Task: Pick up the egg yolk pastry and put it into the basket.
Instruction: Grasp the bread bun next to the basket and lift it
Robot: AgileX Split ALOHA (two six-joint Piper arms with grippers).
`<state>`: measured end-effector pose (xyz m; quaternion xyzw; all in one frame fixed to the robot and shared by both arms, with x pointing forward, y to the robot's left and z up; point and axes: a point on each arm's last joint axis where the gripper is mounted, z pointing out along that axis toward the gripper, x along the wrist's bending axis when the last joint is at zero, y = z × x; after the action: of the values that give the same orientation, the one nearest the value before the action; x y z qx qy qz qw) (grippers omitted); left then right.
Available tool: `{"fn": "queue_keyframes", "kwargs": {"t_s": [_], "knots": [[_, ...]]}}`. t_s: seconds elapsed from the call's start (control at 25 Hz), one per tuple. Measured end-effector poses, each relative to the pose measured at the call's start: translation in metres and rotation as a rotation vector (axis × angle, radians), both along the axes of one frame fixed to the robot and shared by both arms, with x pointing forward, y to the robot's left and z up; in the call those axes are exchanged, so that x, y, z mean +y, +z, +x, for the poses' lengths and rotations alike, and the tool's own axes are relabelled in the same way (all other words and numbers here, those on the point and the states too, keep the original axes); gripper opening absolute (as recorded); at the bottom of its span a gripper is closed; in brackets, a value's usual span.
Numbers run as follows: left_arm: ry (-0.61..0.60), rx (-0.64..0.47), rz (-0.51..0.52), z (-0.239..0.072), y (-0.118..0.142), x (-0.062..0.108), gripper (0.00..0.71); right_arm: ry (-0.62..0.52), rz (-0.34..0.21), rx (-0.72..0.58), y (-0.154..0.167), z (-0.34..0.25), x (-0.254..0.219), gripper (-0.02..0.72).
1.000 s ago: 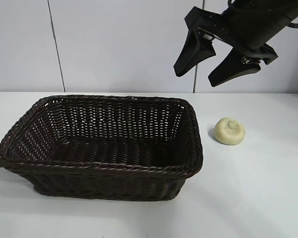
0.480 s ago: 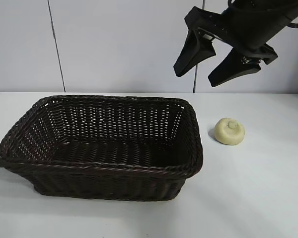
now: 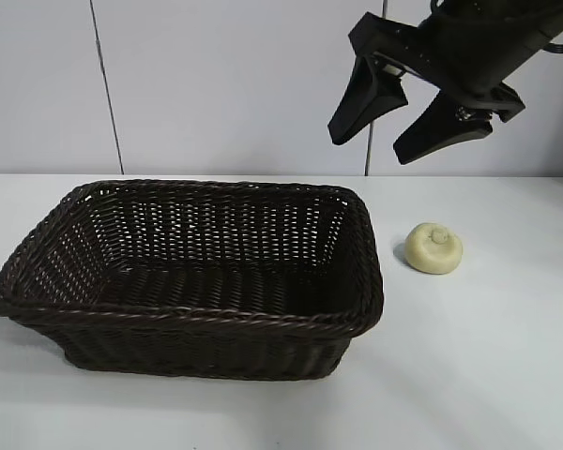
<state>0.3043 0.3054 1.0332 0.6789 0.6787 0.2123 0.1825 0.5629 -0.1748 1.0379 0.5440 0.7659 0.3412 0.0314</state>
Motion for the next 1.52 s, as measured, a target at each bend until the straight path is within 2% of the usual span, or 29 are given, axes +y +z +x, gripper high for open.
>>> {"fn": "queue_keyframes", "kwargs": {"t_s": [0.28,0.72,0.88,1.0,1.52], "knots": [[0.0,-0.104,0.002,-0.015,0.006,0.0,0.54,-0.016,0.006,-0.02,0.001,0.002,0.0,0.546],[0.0,-0.469,0.007,-0.071,0.013,-0.001,0.54,0.003,0.008,0.014,0.0,-0.001,0.001,0.546],[0.0,-0.48,0.006,-0.074,0.013,-0.001,0.54,0.001,0.003,0.051,-0.002,-0.004,0.0,0.546],[0.0,-0.48,0.006,-0.074,0.013,-0.001,0.54,-0.016,-0.02,0.075,-0.004,-0.005,-0.002,0.546],[0.0,-0.48,0.006,-0.074,0.013,-0.001,0.54,-0.095,-0.169,0.177,-0.012,-0.01,-0.017,0.546]]}}
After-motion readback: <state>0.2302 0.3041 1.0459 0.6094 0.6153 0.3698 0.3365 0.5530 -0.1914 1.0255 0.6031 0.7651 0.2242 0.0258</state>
